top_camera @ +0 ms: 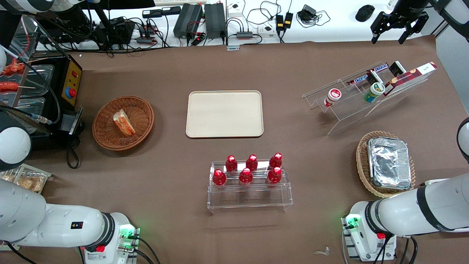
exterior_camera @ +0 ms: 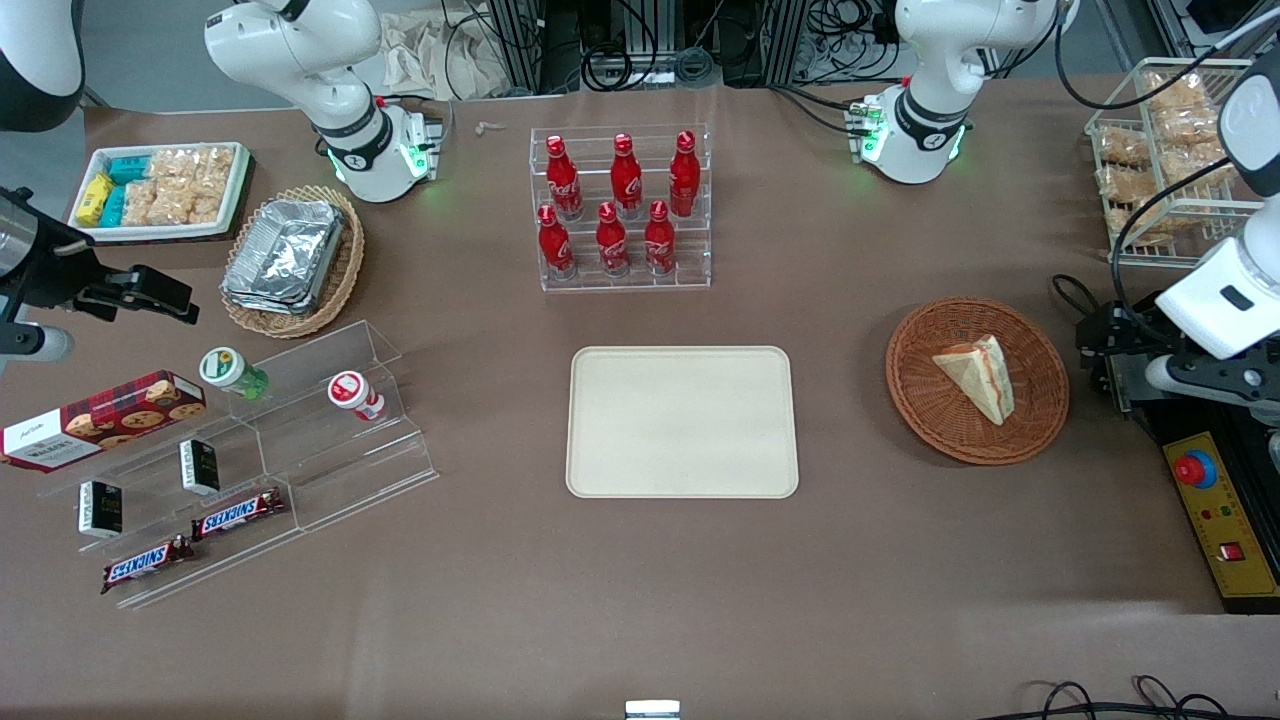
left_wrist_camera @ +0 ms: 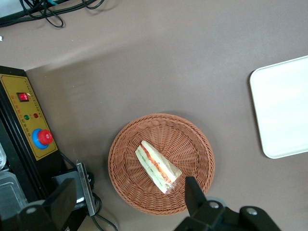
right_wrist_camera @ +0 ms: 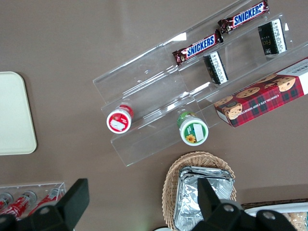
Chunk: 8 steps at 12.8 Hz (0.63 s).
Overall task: Place sandwich from basket to tray
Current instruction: 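Move the left gripper over the wrapped sandwich in the wicker basket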
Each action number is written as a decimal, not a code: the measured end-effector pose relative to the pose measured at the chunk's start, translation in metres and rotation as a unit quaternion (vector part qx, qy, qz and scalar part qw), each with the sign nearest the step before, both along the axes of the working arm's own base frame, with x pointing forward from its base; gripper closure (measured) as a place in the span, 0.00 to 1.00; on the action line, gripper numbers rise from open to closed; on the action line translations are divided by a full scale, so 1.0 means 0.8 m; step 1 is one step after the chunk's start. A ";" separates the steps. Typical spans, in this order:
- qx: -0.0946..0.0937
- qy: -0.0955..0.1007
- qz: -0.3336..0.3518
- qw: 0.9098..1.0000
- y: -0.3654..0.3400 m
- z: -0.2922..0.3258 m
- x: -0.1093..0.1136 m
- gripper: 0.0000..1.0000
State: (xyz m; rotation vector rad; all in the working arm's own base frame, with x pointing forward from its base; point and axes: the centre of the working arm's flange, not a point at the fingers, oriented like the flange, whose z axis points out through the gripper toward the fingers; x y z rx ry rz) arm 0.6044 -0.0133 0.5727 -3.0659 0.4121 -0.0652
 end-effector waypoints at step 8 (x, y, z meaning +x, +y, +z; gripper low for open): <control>0.005 0.075 0.092 0.993 0.001 -0.035 -0.016 0.00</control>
